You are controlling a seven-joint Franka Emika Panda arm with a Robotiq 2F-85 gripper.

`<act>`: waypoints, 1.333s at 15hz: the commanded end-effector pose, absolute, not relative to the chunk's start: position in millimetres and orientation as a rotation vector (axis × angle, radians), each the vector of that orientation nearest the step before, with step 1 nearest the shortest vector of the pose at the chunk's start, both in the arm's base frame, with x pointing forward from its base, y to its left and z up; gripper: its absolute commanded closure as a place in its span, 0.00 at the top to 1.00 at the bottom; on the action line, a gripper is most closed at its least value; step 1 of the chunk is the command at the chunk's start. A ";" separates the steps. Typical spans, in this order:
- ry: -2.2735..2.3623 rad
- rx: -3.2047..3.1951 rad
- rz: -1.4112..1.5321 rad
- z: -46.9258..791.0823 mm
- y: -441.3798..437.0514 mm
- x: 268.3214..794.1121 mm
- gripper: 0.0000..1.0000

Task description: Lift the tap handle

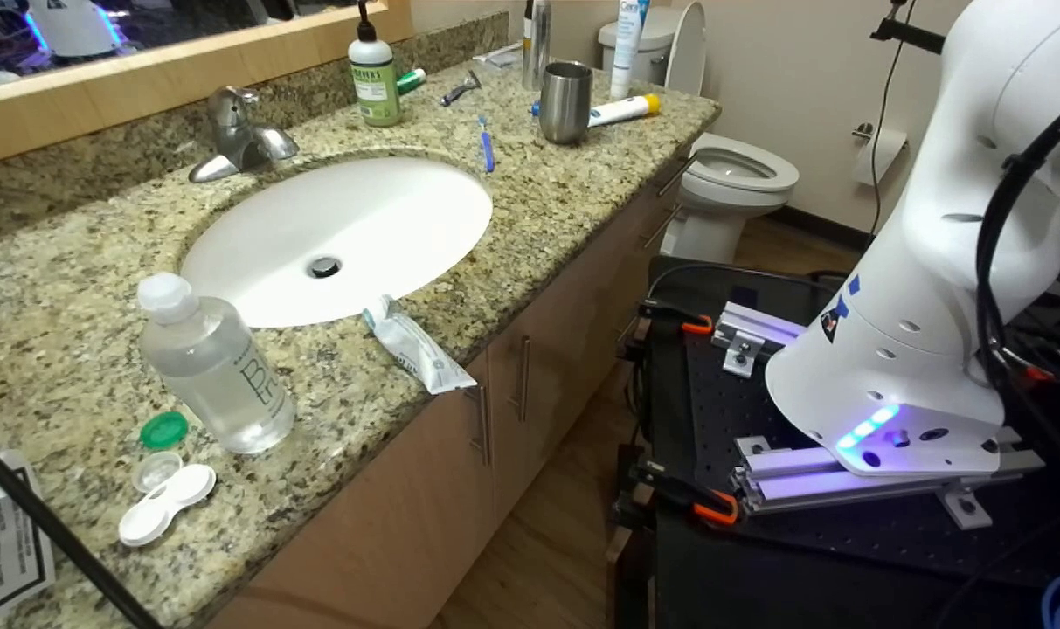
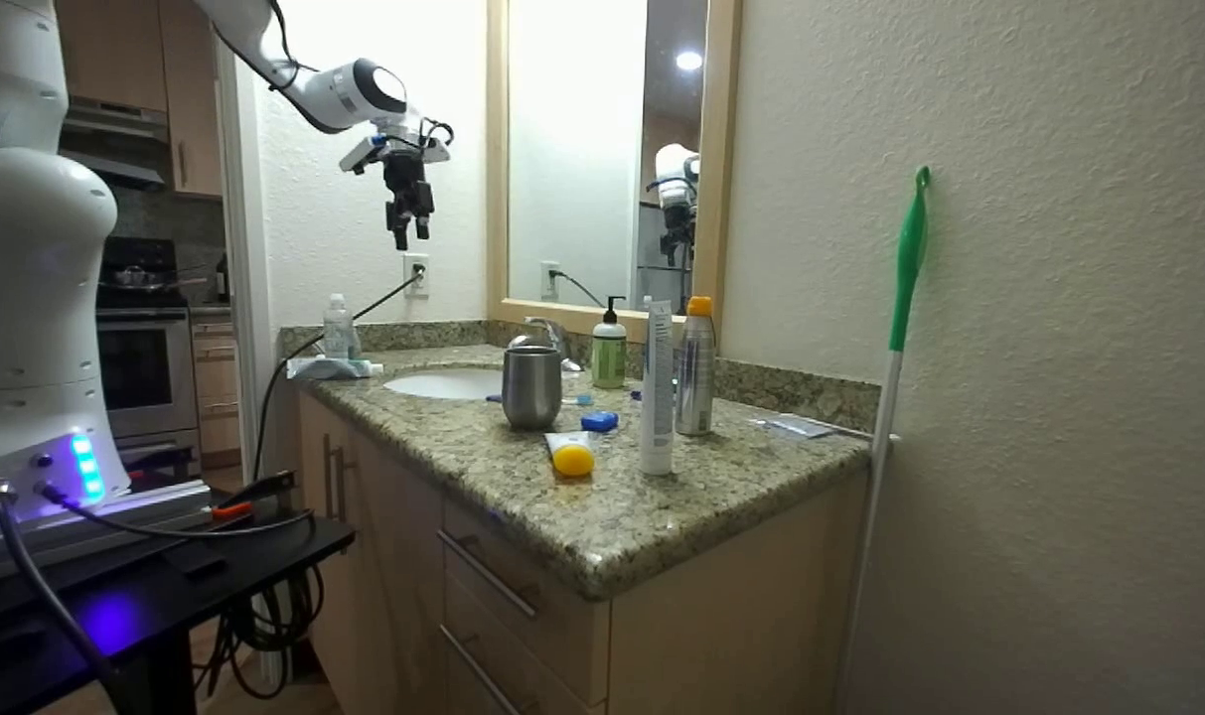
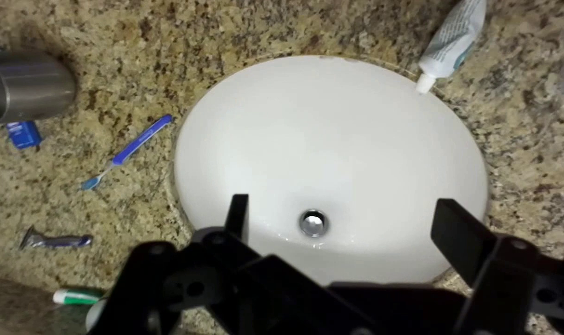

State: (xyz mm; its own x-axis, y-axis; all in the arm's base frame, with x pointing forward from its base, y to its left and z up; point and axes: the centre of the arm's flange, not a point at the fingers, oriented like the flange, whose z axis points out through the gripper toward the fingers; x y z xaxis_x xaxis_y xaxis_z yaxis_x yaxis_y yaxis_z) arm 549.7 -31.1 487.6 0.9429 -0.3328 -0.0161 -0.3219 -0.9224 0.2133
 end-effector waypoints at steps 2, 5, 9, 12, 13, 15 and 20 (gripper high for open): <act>-0.526 2.934 -0.105 489.1 -44.2 561.4 1.00; -0.360 3.019 -0.204 488.1 -64.1 574.2 1.00; -0.602 3.055 -0.211 444.5 -127.8 623.6 1.00; -0.830 2.923 -0.028 401.9 -157.7 657.6 1.00; -0.873 2.879 0.038 391.3 -161.3 669.3 1.00; -0.966 2.786 0.127 365.1 -149.7 691.2 1.00; -0.945 2.817 0.119 356.9 -142.2 682.4 1.00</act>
State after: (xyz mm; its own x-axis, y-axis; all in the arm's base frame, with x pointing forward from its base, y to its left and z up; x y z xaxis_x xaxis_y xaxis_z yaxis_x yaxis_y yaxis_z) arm 682.5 -142.2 357.1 0.7963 -0.5910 0.1288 -0.6044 -0.7855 0.1328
